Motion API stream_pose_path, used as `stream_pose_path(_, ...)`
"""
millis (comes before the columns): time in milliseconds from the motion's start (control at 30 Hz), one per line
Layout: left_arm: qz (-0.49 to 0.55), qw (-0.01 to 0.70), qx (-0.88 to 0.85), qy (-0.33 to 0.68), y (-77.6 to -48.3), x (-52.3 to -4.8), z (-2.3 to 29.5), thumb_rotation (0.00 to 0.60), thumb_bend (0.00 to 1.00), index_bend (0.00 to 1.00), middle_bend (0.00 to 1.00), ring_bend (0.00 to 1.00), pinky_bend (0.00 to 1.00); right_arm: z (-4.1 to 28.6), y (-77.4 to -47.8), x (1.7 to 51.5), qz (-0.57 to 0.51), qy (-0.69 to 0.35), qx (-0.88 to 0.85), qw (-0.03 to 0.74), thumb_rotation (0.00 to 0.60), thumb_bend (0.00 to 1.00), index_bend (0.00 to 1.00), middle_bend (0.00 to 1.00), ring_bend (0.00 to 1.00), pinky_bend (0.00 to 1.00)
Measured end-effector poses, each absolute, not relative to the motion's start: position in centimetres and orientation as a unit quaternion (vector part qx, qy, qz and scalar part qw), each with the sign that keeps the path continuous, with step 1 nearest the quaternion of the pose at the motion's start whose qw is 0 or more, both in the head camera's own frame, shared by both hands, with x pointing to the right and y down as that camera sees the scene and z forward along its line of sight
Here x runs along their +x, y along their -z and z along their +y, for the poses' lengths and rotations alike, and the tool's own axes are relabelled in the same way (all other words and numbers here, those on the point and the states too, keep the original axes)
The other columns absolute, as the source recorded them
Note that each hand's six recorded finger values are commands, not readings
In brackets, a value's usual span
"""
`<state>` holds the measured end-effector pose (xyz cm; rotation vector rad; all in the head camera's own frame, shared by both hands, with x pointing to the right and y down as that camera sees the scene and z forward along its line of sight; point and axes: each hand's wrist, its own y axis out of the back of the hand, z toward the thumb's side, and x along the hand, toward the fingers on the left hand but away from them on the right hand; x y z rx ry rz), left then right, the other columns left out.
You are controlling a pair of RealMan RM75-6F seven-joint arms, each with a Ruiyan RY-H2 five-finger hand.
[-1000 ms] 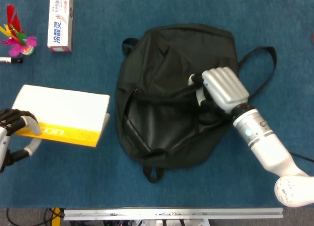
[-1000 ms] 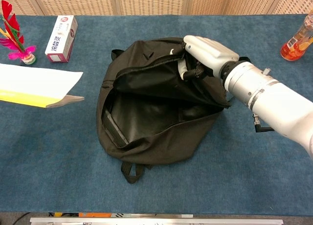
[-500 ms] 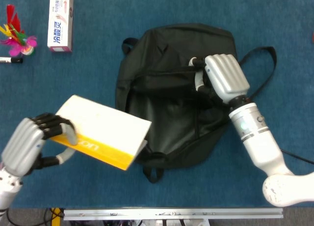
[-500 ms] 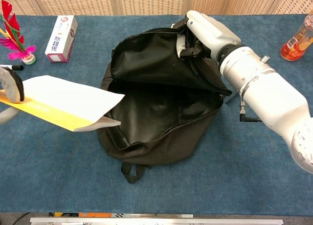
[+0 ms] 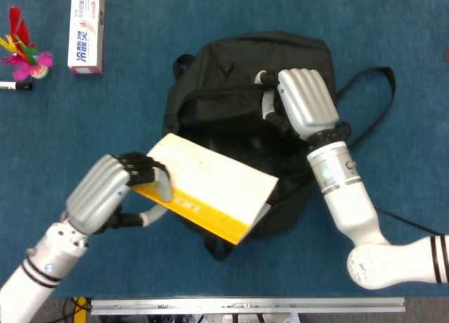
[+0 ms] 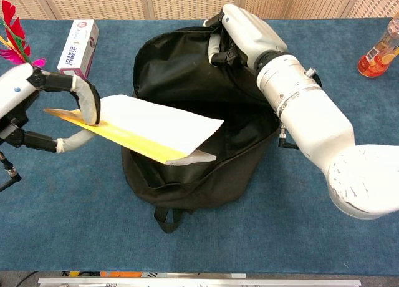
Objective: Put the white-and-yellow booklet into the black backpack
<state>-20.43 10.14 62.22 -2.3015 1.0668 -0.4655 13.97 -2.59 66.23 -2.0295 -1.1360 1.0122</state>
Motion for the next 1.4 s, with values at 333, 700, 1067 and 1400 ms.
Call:
stream_pose_path(333,0.372,0.233,-0.876,0.199,-65.0,-16.7,9.0,0.6,0.31,0.63,0.56,0.49,0.49,-2.2,-65.9,13.2,-0.432,-0.368,-0.771,0.29,0.6,0.8,0.66,0.6,0.53,0.81)
stream_pose_path(700,0.392,0.225,-0.87,0.199,-65.1,-14.1,6.1,0.6,0.31,0.63,0.56,0.49,0.49,-1.3,-65.6,13.4,-0.423,-0.359,-0.782,0.283,0.6,0.8,0.66,0.6,0.53,0.81)
stream_pose_path(1067,0.433,0.212,-0.85,0.213,-65.3,-14.4,3.5,0.6,0.31,0.63,0.56,0.49,0.49,-1.4,-65.3,13.6,-0.433,-0.349,-0.786,0.27,0.6,0.8,0.66,0.6,0.53,0.81)
stream_pose_path(1400,0.458,0.259,-0.816,0.24,-67.7,-14.7,4.0,0.6,0.31,0.63,0.56,0.49,0.49,-1.3,-64.8,13.5,-0.444,-0.338,-0.791,0.253,0.6,0.8,0.66,0.6,0.53,0.81)
